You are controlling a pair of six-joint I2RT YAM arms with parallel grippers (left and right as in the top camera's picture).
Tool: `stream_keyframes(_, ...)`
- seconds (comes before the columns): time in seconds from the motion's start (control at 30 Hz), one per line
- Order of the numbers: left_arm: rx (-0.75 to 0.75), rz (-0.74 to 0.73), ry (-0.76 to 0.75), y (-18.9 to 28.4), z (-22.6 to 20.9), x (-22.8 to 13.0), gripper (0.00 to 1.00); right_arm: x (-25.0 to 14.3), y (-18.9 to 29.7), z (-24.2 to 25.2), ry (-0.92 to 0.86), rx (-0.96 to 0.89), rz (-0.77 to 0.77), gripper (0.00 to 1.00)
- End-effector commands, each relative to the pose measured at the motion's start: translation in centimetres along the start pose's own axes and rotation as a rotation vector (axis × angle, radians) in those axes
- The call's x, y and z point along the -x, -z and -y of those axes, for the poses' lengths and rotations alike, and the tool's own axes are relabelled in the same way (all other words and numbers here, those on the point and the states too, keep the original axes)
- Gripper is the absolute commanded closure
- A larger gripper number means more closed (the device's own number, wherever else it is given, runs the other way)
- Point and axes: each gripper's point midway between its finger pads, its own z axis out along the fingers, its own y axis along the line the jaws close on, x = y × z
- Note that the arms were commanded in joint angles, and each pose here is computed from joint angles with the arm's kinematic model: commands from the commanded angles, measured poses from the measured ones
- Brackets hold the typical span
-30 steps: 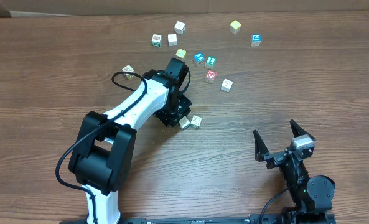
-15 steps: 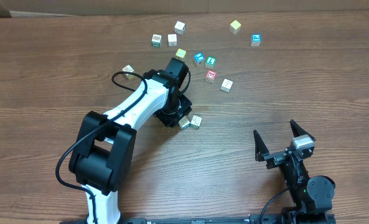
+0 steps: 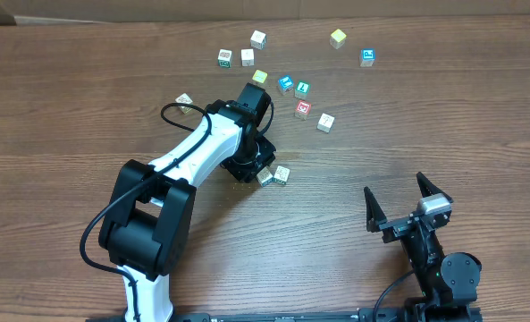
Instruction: Form a circle
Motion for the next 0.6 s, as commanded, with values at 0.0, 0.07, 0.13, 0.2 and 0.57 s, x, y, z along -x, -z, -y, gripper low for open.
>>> stream_keyframes(0.0, -0.002, -0.019, 0.003, -0.26, 0.11, -0.18, 0.62, -0.16, -0.01, 0.06, 0.002, -0.003, 0.004, 0.00)
stream_keyframes(0.07, -0.002, -0.019, 0.003, -0.26, 0.11, -0.18, 0.62, -0.16, -0.01, 0.06, 0.002, -0.003, 0.004, 0.00)
stream_keyframes(0.13, -0.002, -0.019, 0.003, -0.26, 0.11, -0.19, 0.62, -0.16, -0.01, 0.06, 0.002, -0.003, 0.004, 0.00)
stream_keyframes(0.2, -0.002, -0.019, 0.000, -0.28, 0.14, -0.29, 0.62, -0.15, -0.01, 0.06, 0.002, -0.003, 0.004, 0.00)
stream_keyframes(0.57, -0.001, -0.020, -0.007, -0.34, 0.23, -0.57, 0.62, -0.16, -0.01, 0.06, 0.002, -0.003, 0.004, 0.00)
